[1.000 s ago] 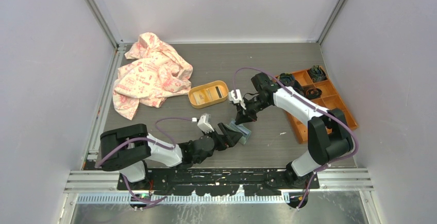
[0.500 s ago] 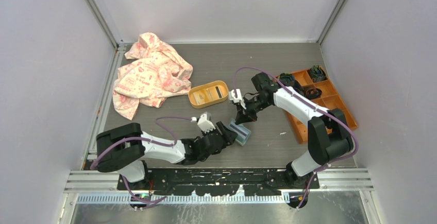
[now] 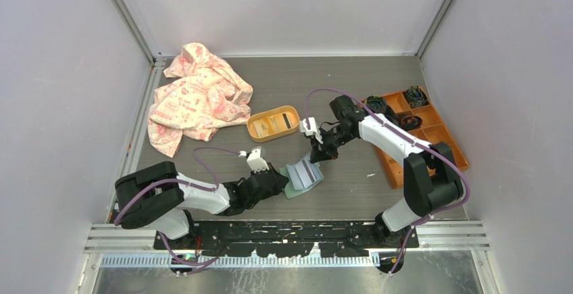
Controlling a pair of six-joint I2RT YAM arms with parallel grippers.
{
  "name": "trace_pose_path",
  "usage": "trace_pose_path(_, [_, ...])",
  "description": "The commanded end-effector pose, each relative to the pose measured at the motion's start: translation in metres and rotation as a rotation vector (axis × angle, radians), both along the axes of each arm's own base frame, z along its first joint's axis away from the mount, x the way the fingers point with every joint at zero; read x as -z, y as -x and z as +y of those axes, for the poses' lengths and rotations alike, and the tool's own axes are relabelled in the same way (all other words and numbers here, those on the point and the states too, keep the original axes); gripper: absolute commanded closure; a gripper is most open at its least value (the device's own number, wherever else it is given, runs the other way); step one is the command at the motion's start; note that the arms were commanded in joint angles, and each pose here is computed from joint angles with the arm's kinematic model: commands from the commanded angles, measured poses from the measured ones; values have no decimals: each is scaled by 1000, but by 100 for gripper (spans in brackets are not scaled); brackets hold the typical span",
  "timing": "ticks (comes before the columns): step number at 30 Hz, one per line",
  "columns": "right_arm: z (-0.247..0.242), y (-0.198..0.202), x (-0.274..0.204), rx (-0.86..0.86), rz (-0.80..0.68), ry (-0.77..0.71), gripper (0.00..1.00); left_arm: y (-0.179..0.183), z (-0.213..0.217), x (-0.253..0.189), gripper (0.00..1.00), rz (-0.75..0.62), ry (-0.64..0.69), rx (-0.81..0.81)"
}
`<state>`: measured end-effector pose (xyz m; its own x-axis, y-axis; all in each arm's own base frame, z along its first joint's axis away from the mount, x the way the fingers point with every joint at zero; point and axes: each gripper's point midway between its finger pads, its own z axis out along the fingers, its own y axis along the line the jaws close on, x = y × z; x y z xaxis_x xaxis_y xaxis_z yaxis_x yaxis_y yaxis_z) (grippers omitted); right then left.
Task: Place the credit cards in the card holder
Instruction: Open the card holder at the center of the board.
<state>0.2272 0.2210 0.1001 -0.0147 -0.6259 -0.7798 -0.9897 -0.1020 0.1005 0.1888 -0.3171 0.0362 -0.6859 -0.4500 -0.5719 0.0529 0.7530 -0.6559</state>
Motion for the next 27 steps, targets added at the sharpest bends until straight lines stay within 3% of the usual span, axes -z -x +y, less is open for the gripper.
trace_pose_path(1, [-2,-6,-8,3,-39,-7,95,-11,-3,-26,100,-126,29,93])
trace_pose_path(10, [-13,-15,8,66,-48,83,84,-17,5,-34,100,-181,-33,145])
trace_pose_path(16, [-24,-52,-4,295,-126,137,71,-19,9,-31,100,-183,-36,181])
trace_pose_path(22, [-31,-55,-46,401,-137,8,53,-19,9,-30,100,-182,-33,189])
trace_pose_path(25, [-19,-29,-53,336,-58,-101,48,-20,9,-28,100,-182,-32,191])
trace_pose_path(27, [-13,-20,-46,319,12,-129,50,-22,11,-25,100,-178,-29,188])
